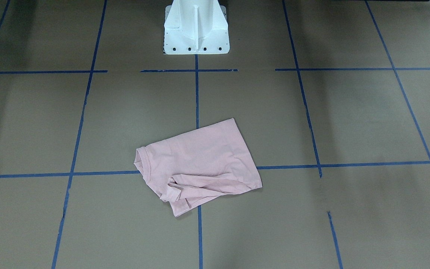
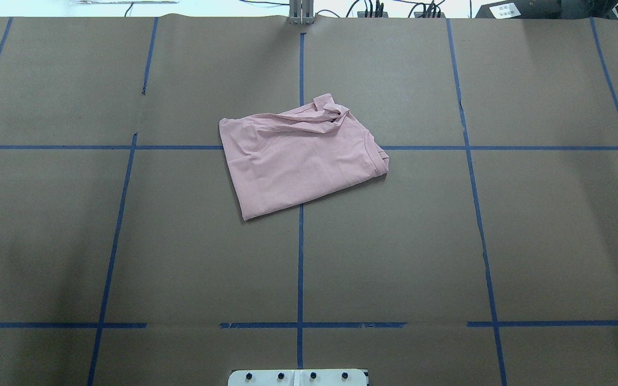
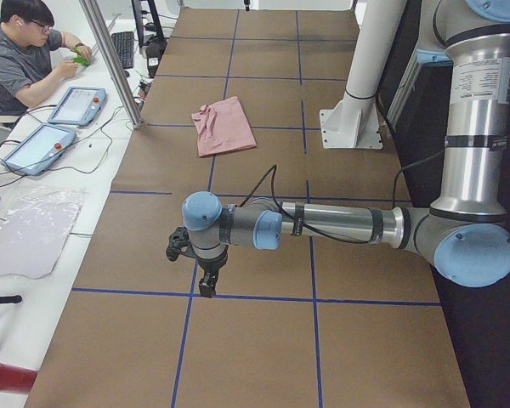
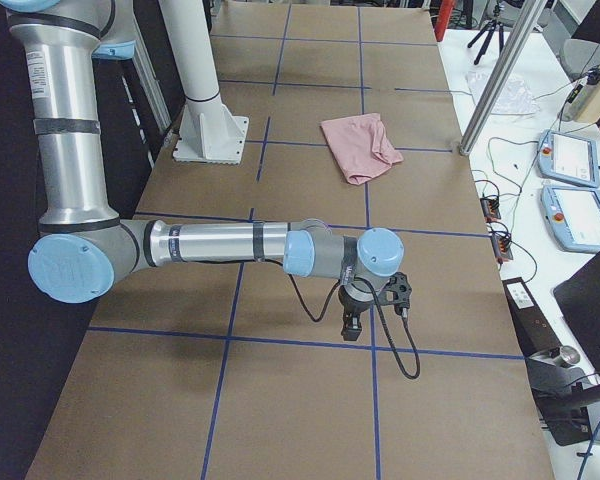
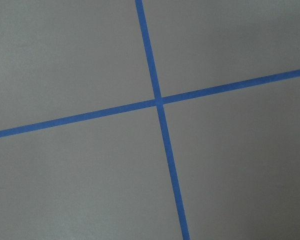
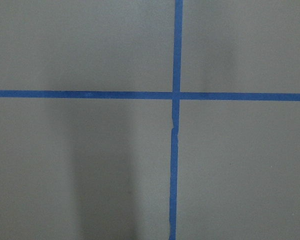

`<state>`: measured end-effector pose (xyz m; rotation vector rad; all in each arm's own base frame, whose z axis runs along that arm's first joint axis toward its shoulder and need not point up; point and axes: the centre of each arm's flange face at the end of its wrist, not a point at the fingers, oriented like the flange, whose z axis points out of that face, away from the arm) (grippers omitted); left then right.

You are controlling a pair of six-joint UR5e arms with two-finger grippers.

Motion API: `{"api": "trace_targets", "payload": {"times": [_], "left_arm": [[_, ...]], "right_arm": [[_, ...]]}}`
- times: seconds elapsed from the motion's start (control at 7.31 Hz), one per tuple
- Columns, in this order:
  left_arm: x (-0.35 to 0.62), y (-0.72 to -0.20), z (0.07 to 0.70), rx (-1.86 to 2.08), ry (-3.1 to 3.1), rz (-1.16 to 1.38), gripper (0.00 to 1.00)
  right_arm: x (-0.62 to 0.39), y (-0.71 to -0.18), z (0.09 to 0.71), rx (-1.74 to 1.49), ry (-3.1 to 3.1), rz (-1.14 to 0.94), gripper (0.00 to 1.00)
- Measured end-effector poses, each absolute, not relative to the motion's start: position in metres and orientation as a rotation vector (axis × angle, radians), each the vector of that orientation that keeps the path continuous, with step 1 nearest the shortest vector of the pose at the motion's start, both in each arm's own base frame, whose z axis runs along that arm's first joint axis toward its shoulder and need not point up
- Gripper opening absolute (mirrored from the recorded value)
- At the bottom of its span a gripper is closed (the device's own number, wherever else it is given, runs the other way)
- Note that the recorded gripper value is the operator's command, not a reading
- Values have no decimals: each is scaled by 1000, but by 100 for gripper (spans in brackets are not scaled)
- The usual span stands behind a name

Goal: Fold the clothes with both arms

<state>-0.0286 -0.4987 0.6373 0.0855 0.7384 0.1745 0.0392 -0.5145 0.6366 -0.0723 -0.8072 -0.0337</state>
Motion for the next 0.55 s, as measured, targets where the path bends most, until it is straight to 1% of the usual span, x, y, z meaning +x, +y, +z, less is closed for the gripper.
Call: {"api": "trace_targets", "payload": {"times": [0.55], "left_arm": [[-28,-498,650,14,747,45,100]], "right_arm": [[40,-515,636,-71,-807,-31,100]]}}
